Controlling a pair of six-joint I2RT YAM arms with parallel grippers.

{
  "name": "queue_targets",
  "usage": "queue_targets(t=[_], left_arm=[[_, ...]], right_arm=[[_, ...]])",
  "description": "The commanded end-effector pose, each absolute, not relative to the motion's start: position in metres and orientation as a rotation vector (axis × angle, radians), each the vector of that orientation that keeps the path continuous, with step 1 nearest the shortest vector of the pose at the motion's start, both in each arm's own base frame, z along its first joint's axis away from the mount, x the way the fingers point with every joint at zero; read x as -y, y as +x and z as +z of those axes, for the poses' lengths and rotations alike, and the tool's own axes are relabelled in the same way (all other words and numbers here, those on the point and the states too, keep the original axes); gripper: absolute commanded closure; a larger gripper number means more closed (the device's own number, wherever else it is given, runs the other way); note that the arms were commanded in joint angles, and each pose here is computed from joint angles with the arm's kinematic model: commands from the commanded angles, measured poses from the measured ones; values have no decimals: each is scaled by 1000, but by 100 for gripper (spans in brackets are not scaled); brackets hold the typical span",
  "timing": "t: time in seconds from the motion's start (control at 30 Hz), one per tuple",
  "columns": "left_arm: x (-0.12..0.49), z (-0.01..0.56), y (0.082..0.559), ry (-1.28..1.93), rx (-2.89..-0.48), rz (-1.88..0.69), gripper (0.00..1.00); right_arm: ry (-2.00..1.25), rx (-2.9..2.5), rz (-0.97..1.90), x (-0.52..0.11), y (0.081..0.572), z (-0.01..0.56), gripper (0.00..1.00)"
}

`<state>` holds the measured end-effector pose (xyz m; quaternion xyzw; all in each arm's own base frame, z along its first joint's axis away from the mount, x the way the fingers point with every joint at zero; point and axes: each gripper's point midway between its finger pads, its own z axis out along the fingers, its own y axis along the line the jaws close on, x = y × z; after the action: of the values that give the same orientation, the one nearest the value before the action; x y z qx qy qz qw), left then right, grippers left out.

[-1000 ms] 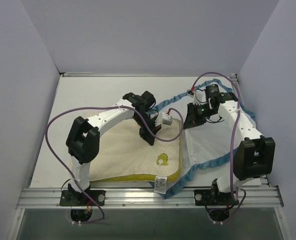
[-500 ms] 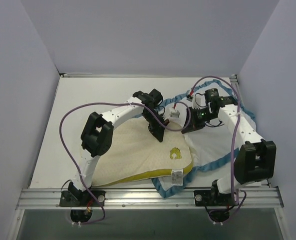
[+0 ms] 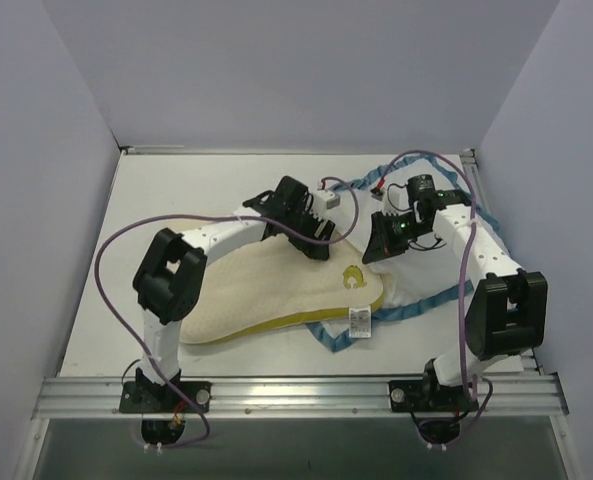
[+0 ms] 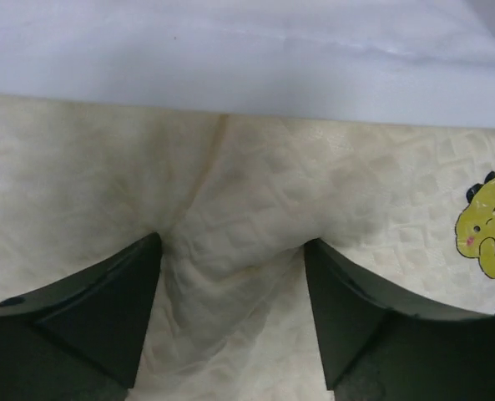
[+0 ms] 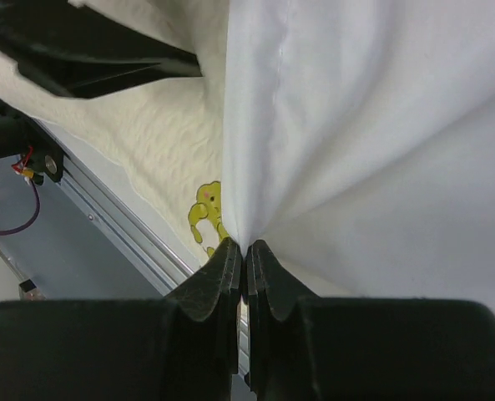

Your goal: Put the pillow into the pillowcase

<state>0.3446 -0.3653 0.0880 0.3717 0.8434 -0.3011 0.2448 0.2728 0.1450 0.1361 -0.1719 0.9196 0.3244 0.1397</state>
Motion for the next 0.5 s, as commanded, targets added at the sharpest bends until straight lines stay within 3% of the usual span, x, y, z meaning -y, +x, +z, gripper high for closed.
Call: queue_targets(t=[0.0, 0.07, 0.13, 0.33, 0.47], left_arm=[[352, 130, 365, 921, -2170, -760, 20], [339, 168, 354, 1059, -2009, -752, 10], [333, 193, 329, 1250, -1832, -752, 6], [353, 154, 234, 1750, -1618, -736, 3], [384, 123, 211, 1867, -1572, -697, 2]], right_arm=[[-449, -2732, 961, -142, 269, 135, 100], [-448, -2743, 948, -141, 270, 132, 100], [-444, -2750, 933, -139, 270, 130, 100], [-381, -2785, 903, -131, 276, 123, 100], [-330, -2852, 791, -117, 276, 108, 100]])
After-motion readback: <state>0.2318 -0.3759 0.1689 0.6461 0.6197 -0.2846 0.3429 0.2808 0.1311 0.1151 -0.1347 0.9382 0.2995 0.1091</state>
